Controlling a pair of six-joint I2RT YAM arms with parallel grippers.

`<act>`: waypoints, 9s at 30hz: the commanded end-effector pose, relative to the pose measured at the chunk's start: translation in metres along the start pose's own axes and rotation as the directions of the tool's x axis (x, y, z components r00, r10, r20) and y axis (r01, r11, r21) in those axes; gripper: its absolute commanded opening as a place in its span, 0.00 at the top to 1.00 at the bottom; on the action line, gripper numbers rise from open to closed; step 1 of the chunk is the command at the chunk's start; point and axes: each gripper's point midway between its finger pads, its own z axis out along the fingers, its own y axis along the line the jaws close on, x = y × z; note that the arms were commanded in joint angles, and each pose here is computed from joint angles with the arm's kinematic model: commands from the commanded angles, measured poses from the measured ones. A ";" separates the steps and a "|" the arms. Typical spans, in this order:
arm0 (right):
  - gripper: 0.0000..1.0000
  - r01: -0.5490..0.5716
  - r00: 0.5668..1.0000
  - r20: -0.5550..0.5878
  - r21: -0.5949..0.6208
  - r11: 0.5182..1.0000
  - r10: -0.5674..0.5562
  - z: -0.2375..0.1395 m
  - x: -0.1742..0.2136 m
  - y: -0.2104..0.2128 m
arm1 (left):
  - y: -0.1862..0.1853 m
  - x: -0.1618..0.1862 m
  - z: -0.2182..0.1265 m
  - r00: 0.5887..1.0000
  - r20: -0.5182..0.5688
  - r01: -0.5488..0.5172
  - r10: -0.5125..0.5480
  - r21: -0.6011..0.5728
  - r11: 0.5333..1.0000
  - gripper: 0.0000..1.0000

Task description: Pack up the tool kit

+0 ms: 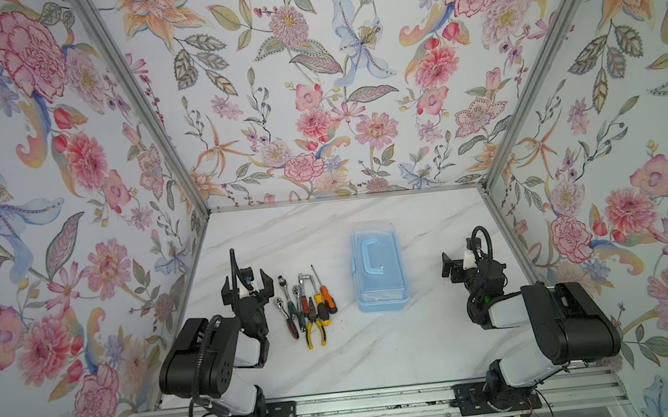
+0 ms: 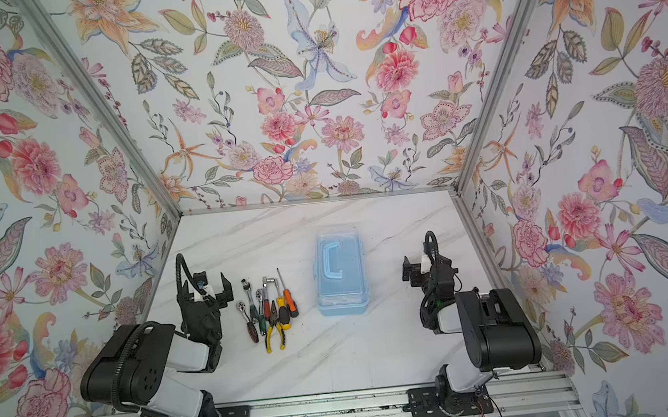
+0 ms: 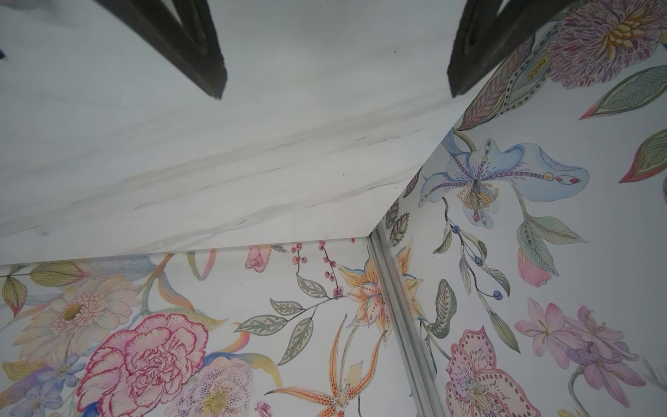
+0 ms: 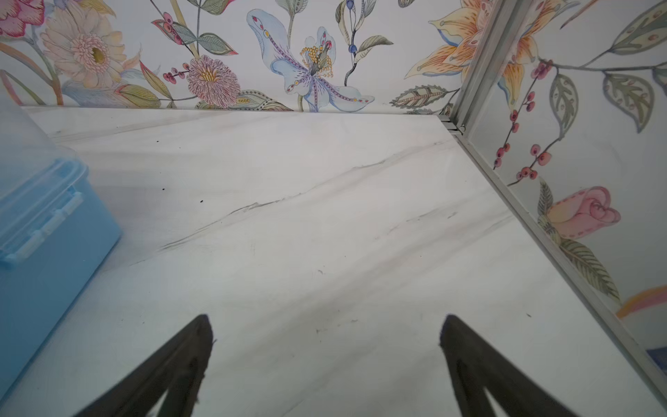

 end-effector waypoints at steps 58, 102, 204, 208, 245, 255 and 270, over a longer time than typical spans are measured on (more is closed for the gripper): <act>0.04 -0.101 0.936 -0.345 -0.055 0.993 0.076 -0.053 -0.110 0.145 | -0.176 -0.070 -0.006 0.889 -0.434 0.380 -0.146 0.521 0.765 0.01; 0.51 -0.673 0.523 -0.840 -0.302 0.675 0.147 -0.038 -0.032 0.314 | -0.314 -0.020 -0.077 0.804 -0.594 0.507 0.008 0.693 0.513 0.09; 1.00 -0.675 0.513 -0.834 -0.244 0.696 0.206 -0.007 0.034 0.237 | -0.285 -0.130 -0.115 0.428 -0.845 0.765 -0.322 0.528 -0.369 0.13; 1.00 -0.721 0.486 -0.840 -0.231 0.653 0.240 -0.003 0.041 0.237 | -0.276 -0.140 -0.118 0.441 -0.831 0.747 -0.339 0.549 -0.374 0.13; 1.00 -0.829 0.489 -0.863 -0.414 0.376 0.129 -0.025 0.024 0.259 | -0.315 -0.096 -0.082 0.396 -0.876 0.821 -0.276 0.473 -0.320 0.15; 1.00 -0.838 0.458 -0.877 -0.372 0.399 0.144 -0.008 0.047 0.264 | -0.295 -0.169 -0.107 0.464 -0.843 0.702 -0.271 0.536 -0.469 0.17; 1.00 -0.864 0.437 -0.875 -0.344 0.366 0.208 0.013 0.057 0.268 | -0.274 -0.207 -0.115 0.483 -0.827 0.649 -0.288 0.558 -0.517 0.16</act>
